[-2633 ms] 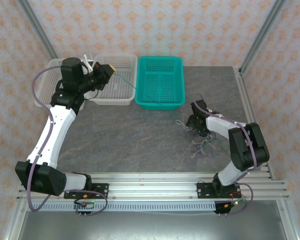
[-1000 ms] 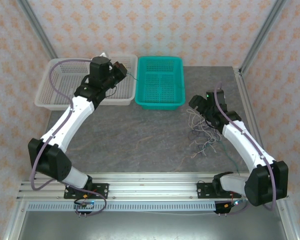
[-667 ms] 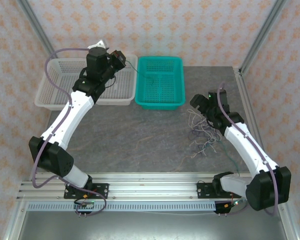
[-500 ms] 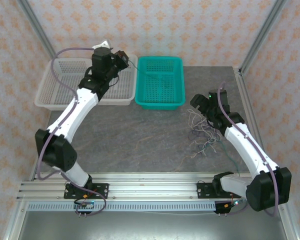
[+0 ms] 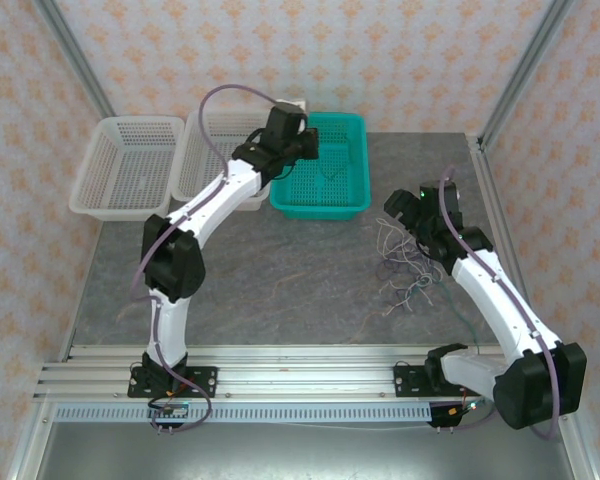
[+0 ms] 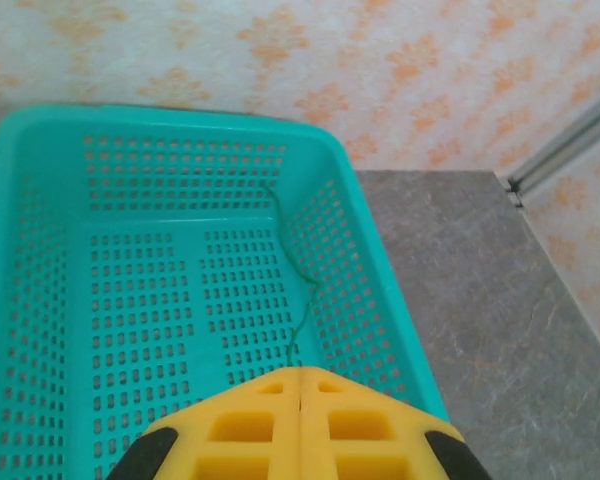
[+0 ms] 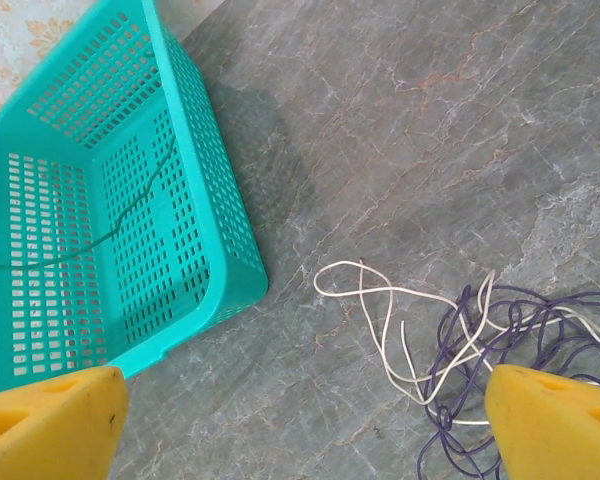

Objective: Untangle the cables

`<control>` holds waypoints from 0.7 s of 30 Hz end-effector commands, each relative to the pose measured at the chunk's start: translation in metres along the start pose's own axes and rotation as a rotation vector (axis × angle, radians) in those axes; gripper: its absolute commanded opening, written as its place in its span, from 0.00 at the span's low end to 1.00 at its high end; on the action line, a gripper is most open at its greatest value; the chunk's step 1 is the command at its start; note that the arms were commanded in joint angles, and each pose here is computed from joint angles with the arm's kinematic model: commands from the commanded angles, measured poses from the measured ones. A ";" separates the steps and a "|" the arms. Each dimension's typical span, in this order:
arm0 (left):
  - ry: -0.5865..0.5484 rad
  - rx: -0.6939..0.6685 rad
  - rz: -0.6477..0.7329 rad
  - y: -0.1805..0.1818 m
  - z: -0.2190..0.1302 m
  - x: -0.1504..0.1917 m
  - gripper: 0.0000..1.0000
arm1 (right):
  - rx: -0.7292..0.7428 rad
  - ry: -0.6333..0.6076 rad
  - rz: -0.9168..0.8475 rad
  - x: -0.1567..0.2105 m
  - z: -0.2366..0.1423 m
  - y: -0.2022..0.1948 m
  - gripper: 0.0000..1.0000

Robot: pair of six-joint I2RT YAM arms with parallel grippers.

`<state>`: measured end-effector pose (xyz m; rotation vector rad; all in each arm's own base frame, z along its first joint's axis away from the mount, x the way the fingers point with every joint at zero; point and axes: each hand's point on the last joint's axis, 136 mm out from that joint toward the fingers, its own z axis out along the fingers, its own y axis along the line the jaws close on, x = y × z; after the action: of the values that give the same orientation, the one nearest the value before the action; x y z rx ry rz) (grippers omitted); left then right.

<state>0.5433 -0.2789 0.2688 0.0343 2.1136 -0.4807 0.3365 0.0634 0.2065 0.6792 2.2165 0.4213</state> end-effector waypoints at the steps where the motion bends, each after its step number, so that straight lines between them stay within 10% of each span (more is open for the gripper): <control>1: 0.106 -0.118 0.131 0.013 0.016 0.027 0.00 | 0.041 -0.009 0.002 0.000 -0.003 -0.011 0.93; 9: 0.217 -0.238 0.112 0.037 0.064 0.074 0.00 | 0.052 -0.008 -0.006 -0.001 -0.008 -0.012 0.93; 15: 0.201 -0.256 0.071 0.036 0.063 0.066 0.51 | 0.054 -0.021 -0.009 -0.003 -0.012 -0.013 0.93; 21: 0.076 -0.279 0.046 0.032 0.030 0.012 0.81 | 0.047 -0.022 -0.003 -0.003 -0.012 -0.012 0.93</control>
<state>0.5654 -0.2835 0.1451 0.0328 2.3838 -0.1578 0.3277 0.0577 0.2056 0.6918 2.2291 0.3879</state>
